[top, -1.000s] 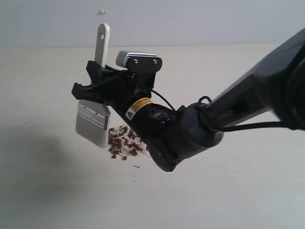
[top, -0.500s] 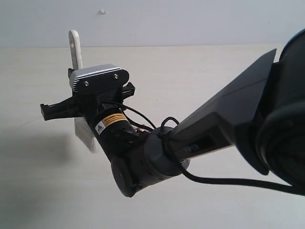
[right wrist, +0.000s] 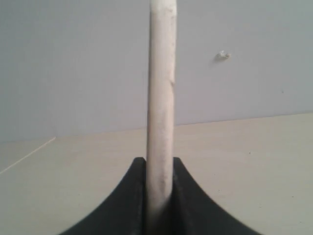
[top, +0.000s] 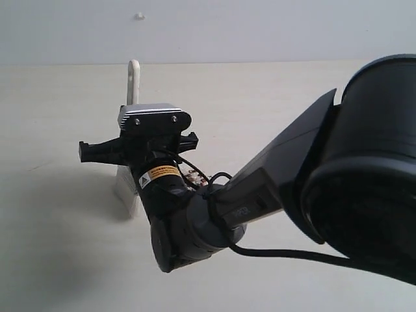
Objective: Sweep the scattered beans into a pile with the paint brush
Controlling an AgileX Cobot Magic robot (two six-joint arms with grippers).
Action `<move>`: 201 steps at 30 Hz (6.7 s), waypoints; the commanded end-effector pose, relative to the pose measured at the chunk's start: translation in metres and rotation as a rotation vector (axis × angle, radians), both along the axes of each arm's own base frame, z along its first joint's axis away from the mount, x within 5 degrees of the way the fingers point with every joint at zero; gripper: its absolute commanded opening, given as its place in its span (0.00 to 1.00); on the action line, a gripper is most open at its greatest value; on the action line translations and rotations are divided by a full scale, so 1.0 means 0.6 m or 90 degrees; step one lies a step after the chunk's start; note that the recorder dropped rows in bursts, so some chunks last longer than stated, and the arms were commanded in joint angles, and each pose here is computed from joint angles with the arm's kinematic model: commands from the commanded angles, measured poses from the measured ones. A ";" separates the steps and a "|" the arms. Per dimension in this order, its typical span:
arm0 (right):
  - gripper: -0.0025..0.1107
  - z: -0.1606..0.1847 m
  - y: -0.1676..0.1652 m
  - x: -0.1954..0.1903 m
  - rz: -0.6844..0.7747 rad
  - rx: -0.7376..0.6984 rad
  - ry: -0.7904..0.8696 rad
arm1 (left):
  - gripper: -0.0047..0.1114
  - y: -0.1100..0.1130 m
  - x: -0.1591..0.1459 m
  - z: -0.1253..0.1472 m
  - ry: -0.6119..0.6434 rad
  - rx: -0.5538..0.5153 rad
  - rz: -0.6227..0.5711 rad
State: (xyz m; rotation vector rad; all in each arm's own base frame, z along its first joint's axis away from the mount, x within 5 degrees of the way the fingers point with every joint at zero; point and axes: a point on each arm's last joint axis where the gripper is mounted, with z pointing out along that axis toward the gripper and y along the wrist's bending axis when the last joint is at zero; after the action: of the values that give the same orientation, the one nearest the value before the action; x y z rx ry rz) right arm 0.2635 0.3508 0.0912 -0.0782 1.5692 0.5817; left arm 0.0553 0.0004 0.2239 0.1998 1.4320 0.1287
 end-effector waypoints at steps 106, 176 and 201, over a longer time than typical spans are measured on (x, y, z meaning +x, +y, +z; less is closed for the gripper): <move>0.02 0.020 -0.381 0.084 0.110 0.019 0.679 | 0.04 -0.002 0.000 -0.002 0.000 -0.001 -0.008; 0.02 0.170 -0.510 -0.072 -0.200 -0.120 0.419 | 0.04 -0.002 0.000 -0.002 0.000 -0.001 -0.008; 0.02 0.273 -0.517 -0.174 -0.106 -0.085 0.229 | 0.04 -0.002 0.000 -0.002 0.000 -0.001 -0.008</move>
State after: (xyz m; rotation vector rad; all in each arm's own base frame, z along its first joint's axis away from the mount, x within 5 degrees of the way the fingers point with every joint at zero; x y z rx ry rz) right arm 0.1891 0.0486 0.2378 0.0756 2.0649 0.3514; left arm 0.0552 0.0003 0.2239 0.2013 1.4320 0.1274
